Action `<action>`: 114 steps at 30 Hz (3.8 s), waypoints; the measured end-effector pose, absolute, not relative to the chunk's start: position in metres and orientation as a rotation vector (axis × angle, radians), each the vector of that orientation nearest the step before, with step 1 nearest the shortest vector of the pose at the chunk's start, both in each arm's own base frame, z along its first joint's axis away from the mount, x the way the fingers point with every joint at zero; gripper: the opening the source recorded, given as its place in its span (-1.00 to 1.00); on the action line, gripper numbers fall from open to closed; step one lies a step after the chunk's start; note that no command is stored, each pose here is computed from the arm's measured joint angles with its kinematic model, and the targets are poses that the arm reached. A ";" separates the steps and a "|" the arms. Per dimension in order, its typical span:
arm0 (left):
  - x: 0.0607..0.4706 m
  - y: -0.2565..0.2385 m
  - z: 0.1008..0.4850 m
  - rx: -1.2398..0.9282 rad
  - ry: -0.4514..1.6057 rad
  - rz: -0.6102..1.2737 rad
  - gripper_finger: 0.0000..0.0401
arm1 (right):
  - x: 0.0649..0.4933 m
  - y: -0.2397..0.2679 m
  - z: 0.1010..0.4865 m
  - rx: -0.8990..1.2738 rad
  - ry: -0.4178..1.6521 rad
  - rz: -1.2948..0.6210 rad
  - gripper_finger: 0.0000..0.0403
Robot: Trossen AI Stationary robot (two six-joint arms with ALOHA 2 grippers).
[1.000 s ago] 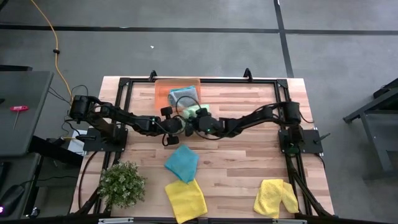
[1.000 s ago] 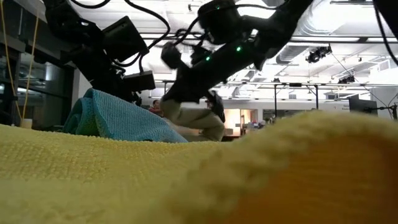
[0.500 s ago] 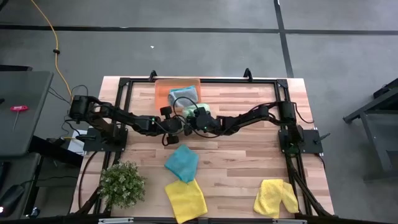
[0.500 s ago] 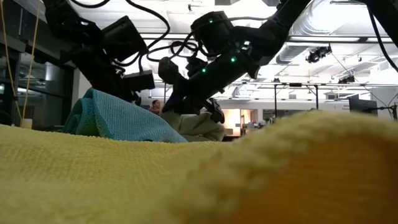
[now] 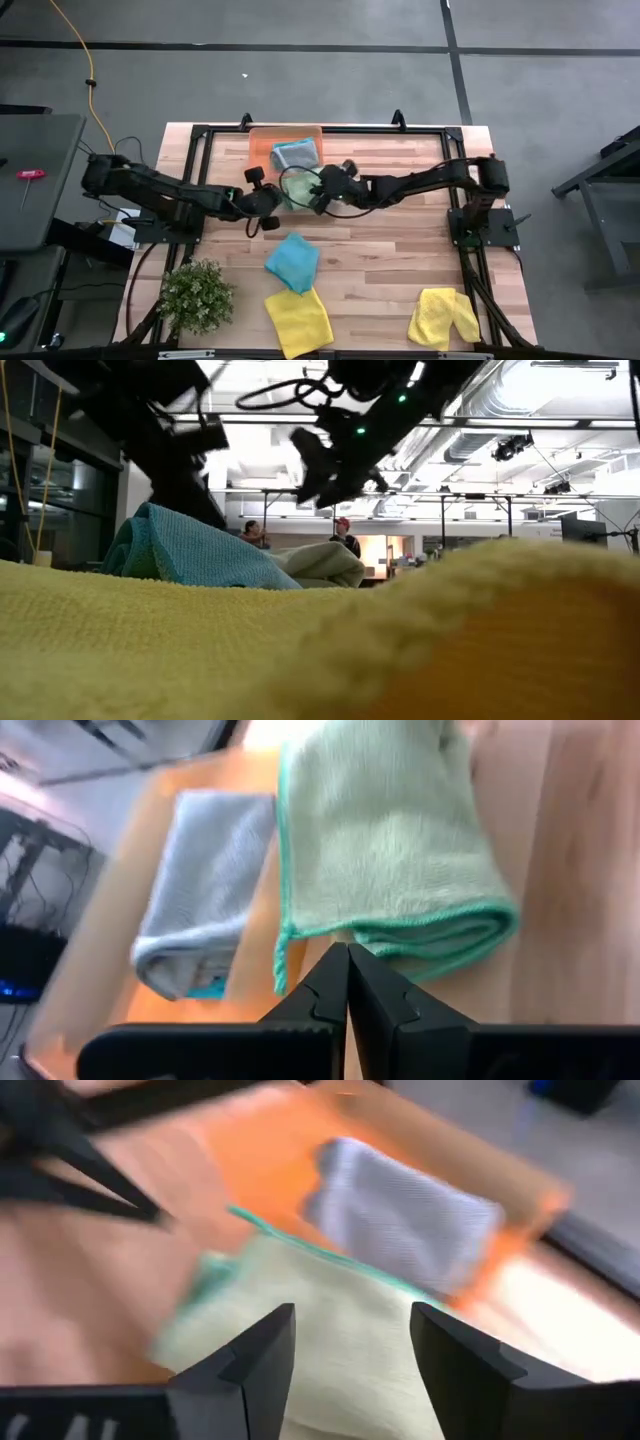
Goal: Fold microfiber towels
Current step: Fold the green microfiber cloth, then put the green microfiber cloth into the orange bin
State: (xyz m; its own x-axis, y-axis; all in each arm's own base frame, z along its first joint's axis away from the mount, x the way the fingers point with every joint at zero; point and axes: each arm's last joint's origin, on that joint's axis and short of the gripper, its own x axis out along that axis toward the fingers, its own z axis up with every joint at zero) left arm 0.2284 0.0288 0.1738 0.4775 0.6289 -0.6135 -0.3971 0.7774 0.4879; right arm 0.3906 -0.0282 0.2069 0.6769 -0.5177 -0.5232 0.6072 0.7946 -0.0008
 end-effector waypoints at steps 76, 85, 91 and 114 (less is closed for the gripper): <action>0.278 0.054 0.097 -0.046 0.567 0.546 -1.00 | 0.339 -0.053 0.110 0.187 0.182 -0.482 -1.00; 0.279 0.052 0.079 -0.090 0.616 0.509 -1.00 | 0.333 -0.053 0.088 0.201 0.453 -0.470 -1.00; 0.279 0.049 0.079 -0.085 0.650 0.389 -1.00 | 0.319 -0.048 0.076 0.233 0.538 -0.494 -1.00; 0.239 0.028 0.175 0.108 0.587 0.558 -1.00 | 0.287 -0.035 0.167 0.239 0.421 -0.545 -1.00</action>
